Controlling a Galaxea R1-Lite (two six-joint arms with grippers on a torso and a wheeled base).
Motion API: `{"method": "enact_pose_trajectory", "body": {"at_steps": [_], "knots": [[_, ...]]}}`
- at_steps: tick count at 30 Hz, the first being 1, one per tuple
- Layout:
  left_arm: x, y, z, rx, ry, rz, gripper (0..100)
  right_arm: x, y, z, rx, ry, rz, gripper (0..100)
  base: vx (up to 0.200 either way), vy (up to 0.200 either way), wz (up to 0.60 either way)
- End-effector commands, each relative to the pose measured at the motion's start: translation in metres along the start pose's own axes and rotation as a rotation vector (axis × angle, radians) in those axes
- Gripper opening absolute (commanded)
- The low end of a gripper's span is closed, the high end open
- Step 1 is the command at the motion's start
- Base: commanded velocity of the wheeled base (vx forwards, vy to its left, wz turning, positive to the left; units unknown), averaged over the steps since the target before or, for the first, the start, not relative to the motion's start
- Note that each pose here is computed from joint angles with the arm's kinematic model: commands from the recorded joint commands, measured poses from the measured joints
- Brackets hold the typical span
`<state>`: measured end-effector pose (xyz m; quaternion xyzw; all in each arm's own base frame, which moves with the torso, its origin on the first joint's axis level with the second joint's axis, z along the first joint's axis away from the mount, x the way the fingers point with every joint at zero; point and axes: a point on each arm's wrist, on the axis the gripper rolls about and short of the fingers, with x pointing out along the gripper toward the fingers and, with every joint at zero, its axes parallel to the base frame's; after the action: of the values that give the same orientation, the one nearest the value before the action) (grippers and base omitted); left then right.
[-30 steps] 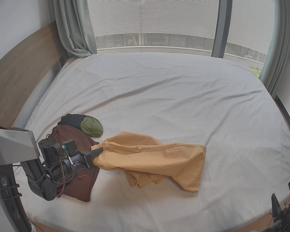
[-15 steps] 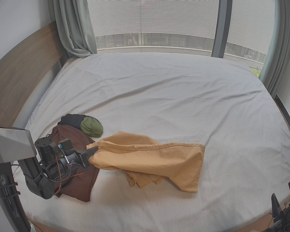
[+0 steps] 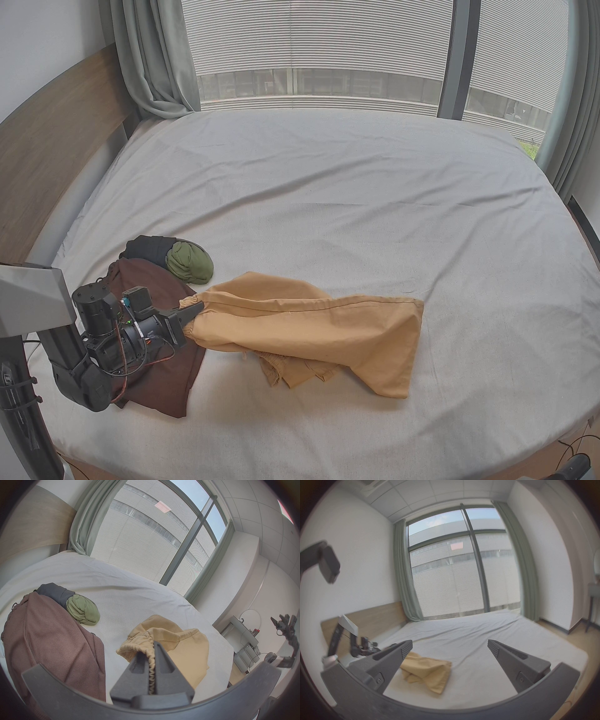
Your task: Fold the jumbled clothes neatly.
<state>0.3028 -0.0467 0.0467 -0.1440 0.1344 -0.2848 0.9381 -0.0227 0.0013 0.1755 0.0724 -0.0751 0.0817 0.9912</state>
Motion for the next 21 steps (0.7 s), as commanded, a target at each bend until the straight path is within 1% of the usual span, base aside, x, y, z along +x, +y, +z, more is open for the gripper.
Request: {"method": "enact_pose_trajectory", "body": {"at_steps": [1,3,4,6,10,12,13,14,15,19,20,21], "knots": [[0.001,-0.001,0.0,0.001,-0.001,-0.004,0,0.06,0.005,0.026,0.165,0.197,0.209,100,0.0,0.0,0.0],[0.001,-0.001,0.0,0.002,0.0,-0.006,0,0.076,0.007,0.028,0.153,0.204,0.246,100,0.0,0.0,0.0],[0.001,-0.002,0.0,0.002,0.0,-0.007,0,0.078,0.007,0.028,0.152,0.207,0.249,100,0.0,0.0,0.0],[0.001,-0.002,0.0,0.002,0.0,-0.007,0,0.096,0.009,0.031,0.128,0.211,0.251,100,0.0,0.0,0.0],[0.001,-0.001,0.0,0.001,-0.002,-0.006,0,0.125,0.013,0.036,0.126,0.231,0.267,100,0.0,0.0,0.0],[0.001,-0.001,0.0,0.0,0.0,-0.007,0,0.135,0.016,0.034,0.134,0.262,0.317,100,0.0,0.0,0.0],[0.001,-0.001,0.0,0.0,0.0,-0.007,0,0.135,0.016,0.034,0.134,0.262,0.317,100,0.0,0.0,0.0],[0.001,-0.001,0.0,0.0,-0.002,-0.005,0,0.148,0.018,0.031,0.147,0.299,0.376,100,0.0,0.0,0.0],[0.001,0.0,0.001,0.0,-0.003,-0.003,0,0.153,0.019,0.029,0.151,0.314,0.39,100,0.0,0.0,0.0],[0.001,0.001,0.002,0.001,-0.006,-0.001,0,0.172,0.02,0.021,0.16,0.346,0.393,100,0.0,0.0,0.0],[0.001,0.001,0.002,0.003,-0.01,-0.002,0,0.181,0.019,0.015,0.164,0.358,0.387,100,0.0,0.0,0.0],[0.001,0.001,0.002,0.003,-0.01,-0.002,0,0.181,0.019,0.015,0.164,0.358,0.387,100,0.0,0.0,0.0]]}}
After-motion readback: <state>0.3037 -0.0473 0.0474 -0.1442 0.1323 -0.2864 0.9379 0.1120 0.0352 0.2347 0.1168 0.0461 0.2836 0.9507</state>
